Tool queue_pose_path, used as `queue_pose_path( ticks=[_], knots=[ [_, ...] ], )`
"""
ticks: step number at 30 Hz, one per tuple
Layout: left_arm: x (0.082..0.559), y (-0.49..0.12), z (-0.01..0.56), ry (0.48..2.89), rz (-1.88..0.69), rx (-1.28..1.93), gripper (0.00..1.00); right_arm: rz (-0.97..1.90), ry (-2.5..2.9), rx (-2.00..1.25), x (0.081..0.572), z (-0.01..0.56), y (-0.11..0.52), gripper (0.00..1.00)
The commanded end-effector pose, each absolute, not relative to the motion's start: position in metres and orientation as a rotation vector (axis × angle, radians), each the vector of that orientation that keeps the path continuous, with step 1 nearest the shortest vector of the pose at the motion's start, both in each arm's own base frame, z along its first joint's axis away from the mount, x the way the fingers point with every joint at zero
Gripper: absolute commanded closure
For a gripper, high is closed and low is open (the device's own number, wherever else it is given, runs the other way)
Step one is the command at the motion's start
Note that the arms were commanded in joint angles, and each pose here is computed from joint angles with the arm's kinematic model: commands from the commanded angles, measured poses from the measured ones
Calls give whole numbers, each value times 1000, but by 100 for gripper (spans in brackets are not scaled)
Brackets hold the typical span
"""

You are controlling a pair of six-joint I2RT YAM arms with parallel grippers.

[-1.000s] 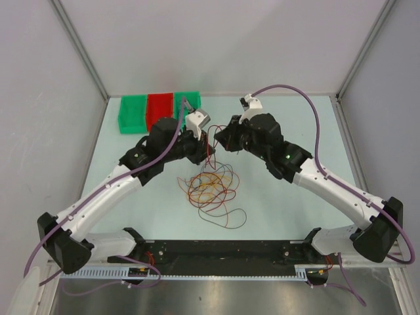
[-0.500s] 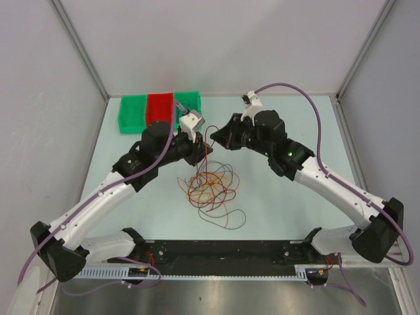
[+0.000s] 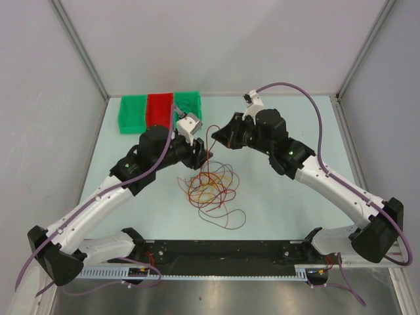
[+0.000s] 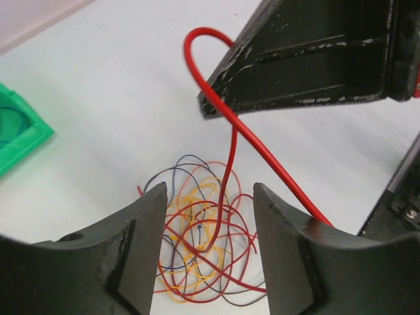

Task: Untangle the cables
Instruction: Untie the cable.

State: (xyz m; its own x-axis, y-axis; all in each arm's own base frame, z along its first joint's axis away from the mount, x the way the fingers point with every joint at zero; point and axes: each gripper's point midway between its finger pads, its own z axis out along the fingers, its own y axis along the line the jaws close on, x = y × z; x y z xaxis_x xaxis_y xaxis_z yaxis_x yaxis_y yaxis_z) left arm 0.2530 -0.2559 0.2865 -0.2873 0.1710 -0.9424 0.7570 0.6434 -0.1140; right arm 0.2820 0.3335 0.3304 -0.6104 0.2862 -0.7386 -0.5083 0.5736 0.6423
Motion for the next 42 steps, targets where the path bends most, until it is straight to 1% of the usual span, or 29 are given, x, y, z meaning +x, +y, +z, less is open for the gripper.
queue_pose_path(
  ticks=[1, 2, 8, 12, 17, 19, 20, 25, 26, 30, 36, 40, 42],
  knots=[
    [262, -234, 311, 1751, -584, 642, 37, 1108, 1890, -143, 288, 344, 312, 100],
    [263, -232, 313, 1750, -574, 630, 32, 1098, 1891, -138, 289, 343, 308, 100],
    [261, -218, 325, 1722, -550, 552, 27, 1047, 1901, -84, 296, 343, 284, 100],
    [255, -214, 326, 1706, -561, 545, 27, 1041, 1897, -62, 297, 347, 276, 100],
    [235, -211, 324, 1647, -626, 561, 28, 1048, 1882, -42, 297, 353, 269, 100],
    [232, -211, 323, 1628, -644, 557, 25, 1059, 1867, -48, 296, 358, 268, 100],
    [231, -211, 315, 1637, -647, 562, 22, 1065, 1861, -52, 295, 360, 269, 100],
    [229, -220, 312, 1597, -701, 578, 16, 1105, 1808, -95, 287, 376, 269, 100],
    [228, -221, 307, 1595, -710, 581, 12, 1104, 1806, -97, 286, 377, 268, 100],
    [231, -226, 310, 1548, -730, 572, 5, 1110, 1788, -101, 282, 383, 264, 100],
    [242, -241, 317, 1463, -774, 564, 3, 1123, 1785, -112, 277, 386, 264, 100],
    [243, -253, 306, 1467, -821, 585, 2, 1126, 1779, -113, 276, 388, 263, 100],
    [242, -258, 306, 1450, -846, 596, 0, 1127, 1780, -117, 275, 388, 263, 100]
  ],
)
